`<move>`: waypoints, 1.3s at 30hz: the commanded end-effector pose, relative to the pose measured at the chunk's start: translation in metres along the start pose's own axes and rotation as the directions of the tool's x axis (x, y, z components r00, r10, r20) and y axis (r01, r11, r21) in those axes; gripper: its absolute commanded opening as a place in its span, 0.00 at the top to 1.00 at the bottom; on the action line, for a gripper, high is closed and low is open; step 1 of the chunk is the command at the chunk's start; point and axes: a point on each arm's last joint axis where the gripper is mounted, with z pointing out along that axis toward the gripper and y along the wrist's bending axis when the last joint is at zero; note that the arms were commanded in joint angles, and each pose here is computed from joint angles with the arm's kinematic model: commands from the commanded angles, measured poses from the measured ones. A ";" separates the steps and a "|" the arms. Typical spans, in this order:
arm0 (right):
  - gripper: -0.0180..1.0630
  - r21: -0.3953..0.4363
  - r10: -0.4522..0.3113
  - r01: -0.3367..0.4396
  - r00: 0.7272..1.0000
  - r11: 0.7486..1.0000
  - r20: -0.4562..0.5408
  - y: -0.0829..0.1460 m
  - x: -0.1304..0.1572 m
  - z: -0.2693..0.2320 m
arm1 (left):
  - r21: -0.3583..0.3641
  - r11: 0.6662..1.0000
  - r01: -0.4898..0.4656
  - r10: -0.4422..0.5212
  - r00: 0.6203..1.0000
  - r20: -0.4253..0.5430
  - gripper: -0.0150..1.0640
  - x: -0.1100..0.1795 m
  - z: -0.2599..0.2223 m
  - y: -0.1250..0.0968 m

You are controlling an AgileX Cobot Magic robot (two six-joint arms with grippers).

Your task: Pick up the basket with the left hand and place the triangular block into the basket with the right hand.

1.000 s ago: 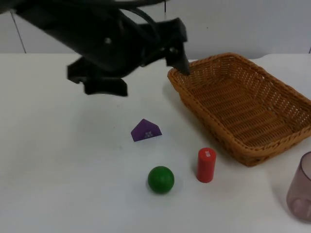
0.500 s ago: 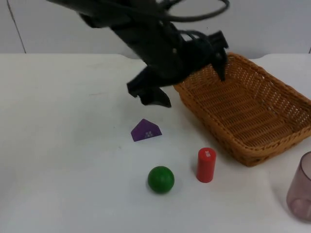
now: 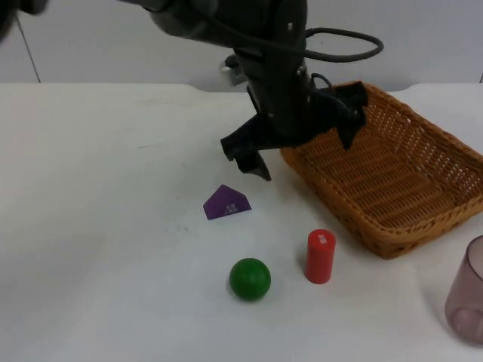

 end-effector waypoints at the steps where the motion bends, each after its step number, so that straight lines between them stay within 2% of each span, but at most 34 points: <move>1: 0.01 0.017 -0.014 0.014 1.000 1.000 0.003 -0.002 0.000 -0.001 | 0.000 1.000 -0.004 0.004 1.000 -0.002 0.01 0.003 0.004 -0.010; 11: 0.01 0.014 -0.012 0.012 1.000 1.000 0.010 -0.002 -0.001 -0.002 | -0.051 0.993 0.105 -0.107 0.994 -0.032 0.02 0.011 0.023 -0.009; 17: 0.01 0.013 -0.012 0.012 1.000 1.000 0.011 -0.002 -0.001 -0.002 | -0.034 0.992 0.123 -0.124 0.992 -0.019 0.09 0.010 0.024 -0.010; 21: 0.01 0.013 -0.012 0.012 1.000 1.000 0.011 -0.002 -0.001 -0.002 | -0.036 0.988 0.148 -0.150 0.987 -0.053 0.10 0.015 0.032 -0.008; 29: 0.01 0.013 -0.009 0.009 1.000 1.000 0.008 -0.002 0.000 -0.005 | -0.001 0.995 0.104 -0.103 0.993 -0.055 0.10 0.029 0.037 -0.019; 31: 0.01 0.013 -0.007 0.007 1.000 1.000 0.018 -0.002 0.001 -0.008 | 0.004 0.995 0.097 -0.096 0.994 -0.056 0.15 0.033 0.038 -0.021; 34: 0.01 0.015 -0.005 0.005 0.999 1.000 0.038 -0.003 0.002 -0.014 | -0.006 0.996 0.094 -0.094 0.994 -0.061 0.34 0.035 0.042 -0.019; 35: 0.01 0.015 -0.005 0.005 0.999 1.000 0.038 -0.003 0.002 -0.014 | -0.006 0.996 0.094 -0.094 0.994 -0.061 0.34 0.035 0.042 -0.019; 39: 0.01 0.018 -0.007 0.006 0.999 1.000 0.044 -0.004 0.002 -0.015 | -0.030 0.996 0.086 -0.088 0.994 -0.069 0.56 0.036 0.045 -0.016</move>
